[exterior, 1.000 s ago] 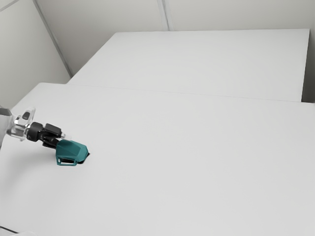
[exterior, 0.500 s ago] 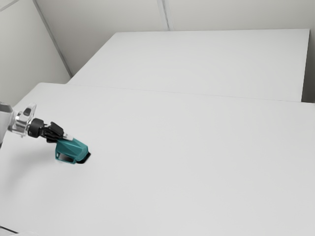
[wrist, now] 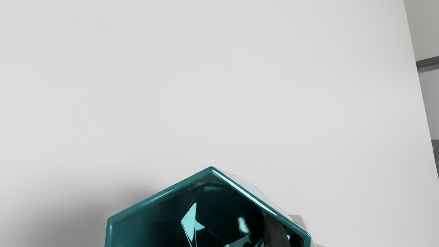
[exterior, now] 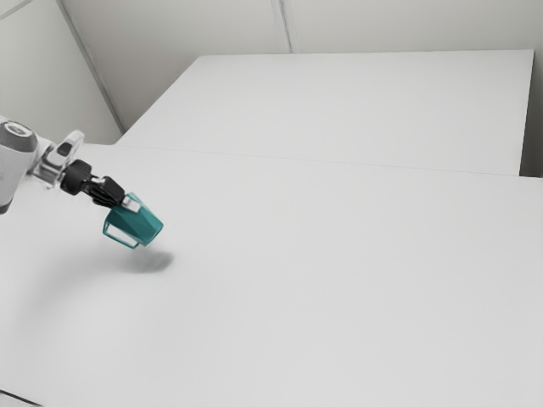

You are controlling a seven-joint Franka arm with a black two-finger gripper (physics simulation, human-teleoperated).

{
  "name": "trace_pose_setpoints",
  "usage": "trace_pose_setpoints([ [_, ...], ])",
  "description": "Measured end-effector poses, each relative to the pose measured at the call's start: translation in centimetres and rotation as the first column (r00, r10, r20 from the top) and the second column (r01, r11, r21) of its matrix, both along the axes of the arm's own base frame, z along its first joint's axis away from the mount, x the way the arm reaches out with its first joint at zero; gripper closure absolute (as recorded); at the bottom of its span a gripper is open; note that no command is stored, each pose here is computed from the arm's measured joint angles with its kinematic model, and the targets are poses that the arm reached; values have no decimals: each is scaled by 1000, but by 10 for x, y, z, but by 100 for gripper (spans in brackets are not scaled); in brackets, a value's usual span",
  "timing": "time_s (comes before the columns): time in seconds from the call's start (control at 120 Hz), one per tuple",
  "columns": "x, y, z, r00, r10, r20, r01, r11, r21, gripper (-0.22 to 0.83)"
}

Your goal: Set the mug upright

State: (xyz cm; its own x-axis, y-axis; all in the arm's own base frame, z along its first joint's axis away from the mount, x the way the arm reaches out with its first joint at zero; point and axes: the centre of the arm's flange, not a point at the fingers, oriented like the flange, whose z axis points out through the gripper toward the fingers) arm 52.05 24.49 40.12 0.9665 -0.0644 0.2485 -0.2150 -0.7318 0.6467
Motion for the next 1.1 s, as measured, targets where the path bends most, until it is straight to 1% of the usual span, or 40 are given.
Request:
trace_pose_setpoints([
  [0.058, 5, -9, 11, 999, -42, -17, 43, 997, 66, 79],
  [0.175, 9, -21, 20, 992, -99, -83, 114, 973, 199, 79],
  [0.325, 19, -49, 31, 977, -146, -155, 193, 914, 357, 79],
  [0.45, 29, -72, 35, 970, -153, -190, 224, 866, 447, 79],
  [0.817, 54, -127, 41, 971, -125, -203, 221, 789, 573, 79],
  [1.1, 59, -148, 27, 976, -63, -209, 189, 723, 664, 79],
])
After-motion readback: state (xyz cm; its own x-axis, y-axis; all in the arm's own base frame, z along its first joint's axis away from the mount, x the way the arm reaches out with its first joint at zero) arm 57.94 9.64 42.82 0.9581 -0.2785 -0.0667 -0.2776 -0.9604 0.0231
